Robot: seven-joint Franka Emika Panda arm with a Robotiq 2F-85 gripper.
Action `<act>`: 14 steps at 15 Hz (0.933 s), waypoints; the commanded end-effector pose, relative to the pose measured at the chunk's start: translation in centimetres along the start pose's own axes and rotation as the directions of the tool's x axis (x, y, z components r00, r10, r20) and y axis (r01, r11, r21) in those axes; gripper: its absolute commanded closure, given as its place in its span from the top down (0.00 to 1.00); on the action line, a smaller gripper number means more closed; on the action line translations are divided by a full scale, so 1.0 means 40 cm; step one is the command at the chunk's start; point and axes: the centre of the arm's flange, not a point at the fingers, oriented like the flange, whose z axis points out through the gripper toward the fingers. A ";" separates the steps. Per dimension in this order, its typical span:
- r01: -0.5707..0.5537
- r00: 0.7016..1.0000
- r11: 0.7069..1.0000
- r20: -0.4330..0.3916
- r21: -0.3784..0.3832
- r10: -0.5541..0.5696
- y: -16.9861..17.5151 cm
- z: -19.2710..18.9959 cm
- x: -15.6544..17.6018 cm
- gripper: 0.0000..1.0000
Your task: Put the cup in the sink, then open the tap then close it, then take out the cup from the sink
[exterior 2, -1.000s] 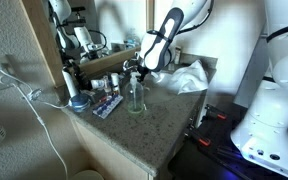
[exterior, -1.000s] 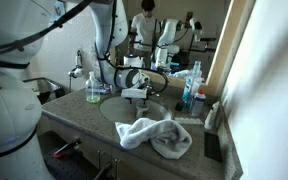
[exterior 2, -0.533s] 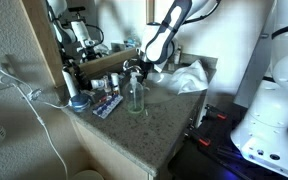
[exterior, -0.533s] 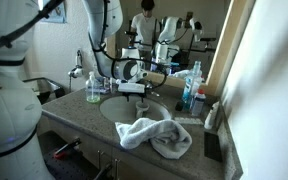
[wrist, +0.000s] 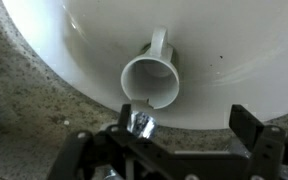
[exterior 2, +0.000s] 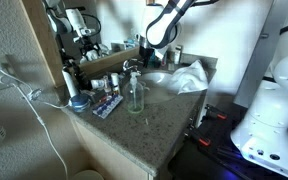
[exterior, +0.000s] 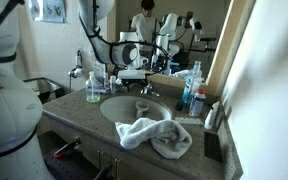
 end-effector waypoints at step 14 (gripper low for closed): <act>-0.052 0.995 0.995 -0.084 -0.087 0.044 0.116 -0.031 0.192 1.00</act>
